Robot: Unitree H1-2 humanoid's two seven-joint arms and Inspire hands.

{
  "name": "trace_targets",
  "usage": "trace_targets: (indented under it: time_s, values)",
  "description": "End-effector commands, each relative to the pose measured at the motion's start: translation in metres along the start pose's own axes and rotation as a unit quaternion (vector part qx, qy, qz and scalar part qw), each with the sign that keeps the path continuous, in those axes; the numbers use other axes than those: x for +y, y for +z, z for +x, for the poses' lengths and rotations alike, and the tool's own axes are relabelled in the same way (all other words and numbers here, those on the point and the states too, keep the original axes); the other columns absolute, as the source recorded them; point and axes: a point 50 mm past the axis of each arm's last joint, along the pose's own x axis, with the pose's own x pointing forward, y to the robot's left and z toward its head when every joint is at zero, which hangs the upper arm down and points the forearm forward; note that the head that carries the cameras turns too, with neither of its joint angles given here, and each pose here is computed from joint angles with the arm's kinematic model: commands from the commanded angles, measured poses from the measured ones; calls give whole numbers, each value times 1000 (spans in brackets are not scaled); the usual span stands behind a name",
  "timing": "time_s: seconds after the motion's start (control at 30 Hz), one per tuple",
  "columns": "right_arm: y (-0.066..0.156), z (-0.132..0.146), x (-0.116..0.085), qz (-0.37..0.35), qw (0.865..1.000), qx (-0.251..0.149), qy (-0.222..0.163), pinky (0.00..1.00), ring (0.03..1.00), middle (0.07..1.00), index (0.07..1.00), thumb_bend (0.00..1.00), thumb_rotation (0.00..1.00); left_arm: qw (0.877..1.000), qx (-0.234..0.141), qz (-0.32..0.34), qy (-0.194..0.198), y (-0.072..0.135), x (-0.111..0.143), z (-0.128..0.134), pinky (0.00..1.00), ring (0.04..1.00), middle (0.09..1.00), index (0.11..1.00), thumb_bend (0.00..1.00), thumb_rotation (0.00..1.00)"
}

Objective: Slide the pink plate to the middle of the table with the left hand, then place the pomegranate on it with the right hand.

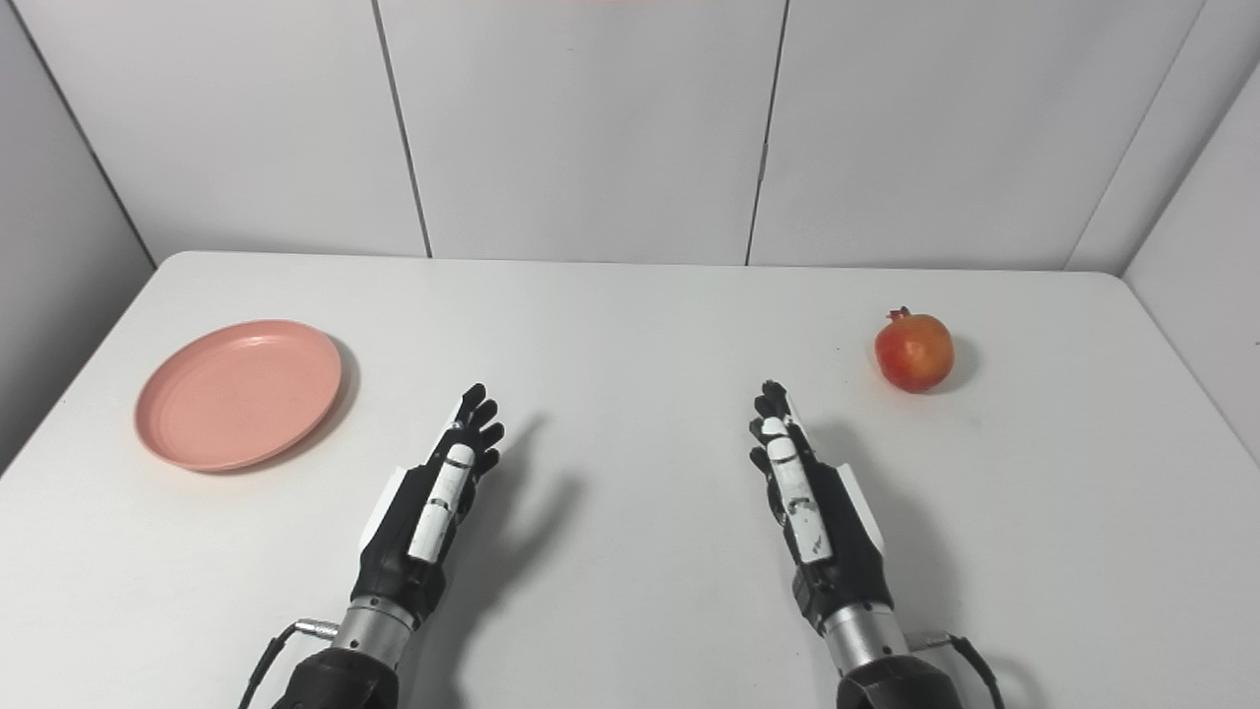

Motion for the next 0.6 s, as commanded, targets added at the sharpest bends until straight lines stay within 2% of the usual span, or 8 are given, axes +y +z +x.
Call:
trace_targets:
  time_s: [0.0, 0.57]
  values:
    - [15, 4, 2, -2, 999, -49, 5, 1000, 1000, 1000, 1000, 194, 1000, 1000, -26, 1, 4, 6, 2, -3, 971, 970, 991, 991, 408, 1000]
    - [14, 4, 1, -2, 999, -46, 4, 1000, 1000, 1000, 1000, 194, 1000, 1000, -23, -3, 4, 6, 2, -3, 978, 973, 994, 994, 414, 1000]
